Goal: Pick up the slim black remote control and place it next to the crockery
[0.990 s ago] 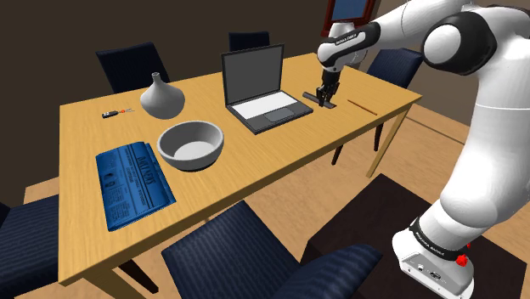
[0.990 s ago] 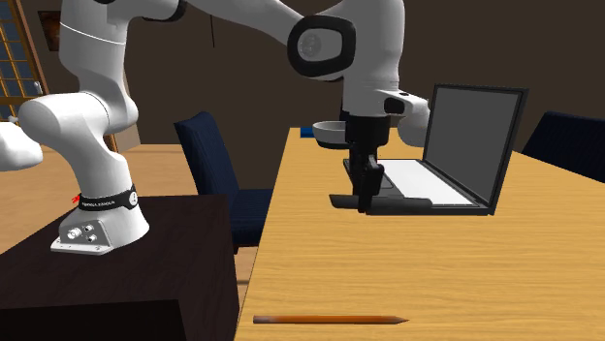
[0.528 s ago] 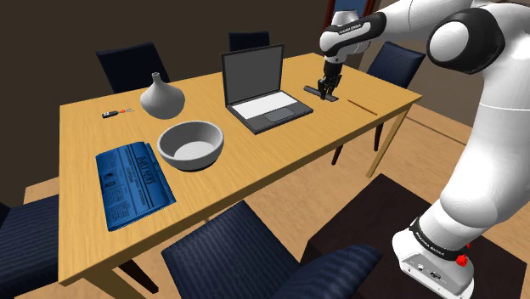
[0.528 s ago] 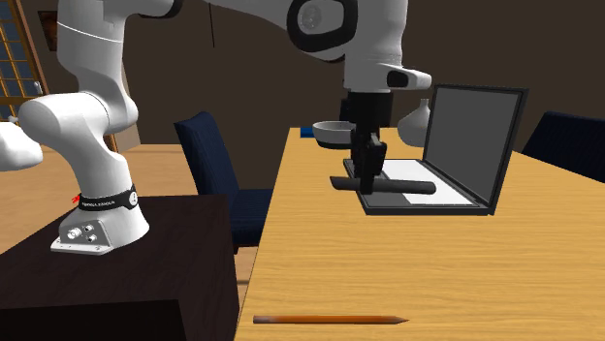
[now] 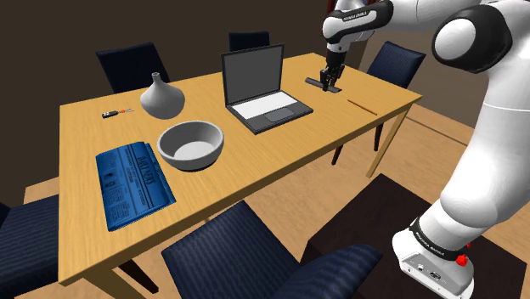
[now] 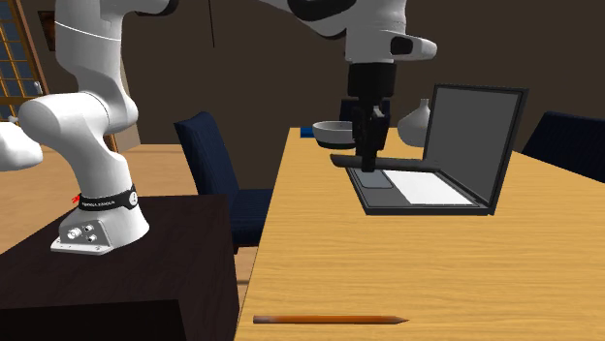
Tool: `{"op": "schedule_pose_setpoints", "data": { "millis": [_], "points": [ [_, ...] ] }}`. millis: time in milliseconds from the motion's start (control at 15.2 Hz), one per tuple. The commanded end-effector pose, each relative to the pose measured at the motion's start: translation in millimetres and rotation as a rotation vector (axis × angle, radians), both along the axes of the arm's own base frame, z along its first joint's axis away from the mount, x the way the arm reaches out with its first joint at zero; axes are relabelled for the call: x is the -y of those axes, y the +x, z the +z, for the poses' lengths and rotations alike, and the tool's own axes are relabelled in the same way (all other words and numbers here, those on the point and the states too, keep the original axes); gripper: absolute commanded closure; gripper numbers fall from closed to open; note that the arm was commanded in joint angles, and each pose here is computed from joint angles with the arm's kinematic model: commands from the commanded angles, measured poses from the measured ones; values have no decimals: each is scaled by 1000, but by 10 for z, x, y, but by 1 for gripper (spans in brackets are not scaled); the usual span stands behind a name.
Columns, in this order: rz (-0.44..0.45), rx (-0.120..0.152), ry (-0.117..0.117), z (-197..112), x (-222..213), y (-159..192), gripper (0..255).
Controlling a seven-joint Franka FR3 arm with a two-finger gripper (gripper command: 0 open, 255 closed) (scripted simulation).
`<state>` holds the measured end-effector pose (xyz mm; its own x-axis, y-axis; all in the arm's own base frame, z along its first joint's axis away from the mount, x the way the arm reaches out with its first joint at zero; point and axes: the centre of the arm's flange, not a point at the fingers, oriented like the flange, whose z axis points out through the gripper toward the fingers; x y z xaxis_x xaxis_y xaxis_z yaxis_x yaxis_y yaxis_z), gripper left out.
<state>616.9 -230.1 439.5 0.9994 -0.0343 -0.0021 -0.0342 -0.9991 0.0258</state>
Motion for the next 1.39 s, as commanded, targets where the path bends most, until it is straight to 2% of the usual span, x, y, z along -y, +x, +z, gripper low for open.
{"op": "schedule_pose_setpoints", "data": {
  "millis": [0,264,1320],
  "points": [
    [0,0,0,102,-8,1,255],
    [0,0,0,287,-8,1,255],
    [0,0,0,287,-2095,-324,255]
  ]
}}
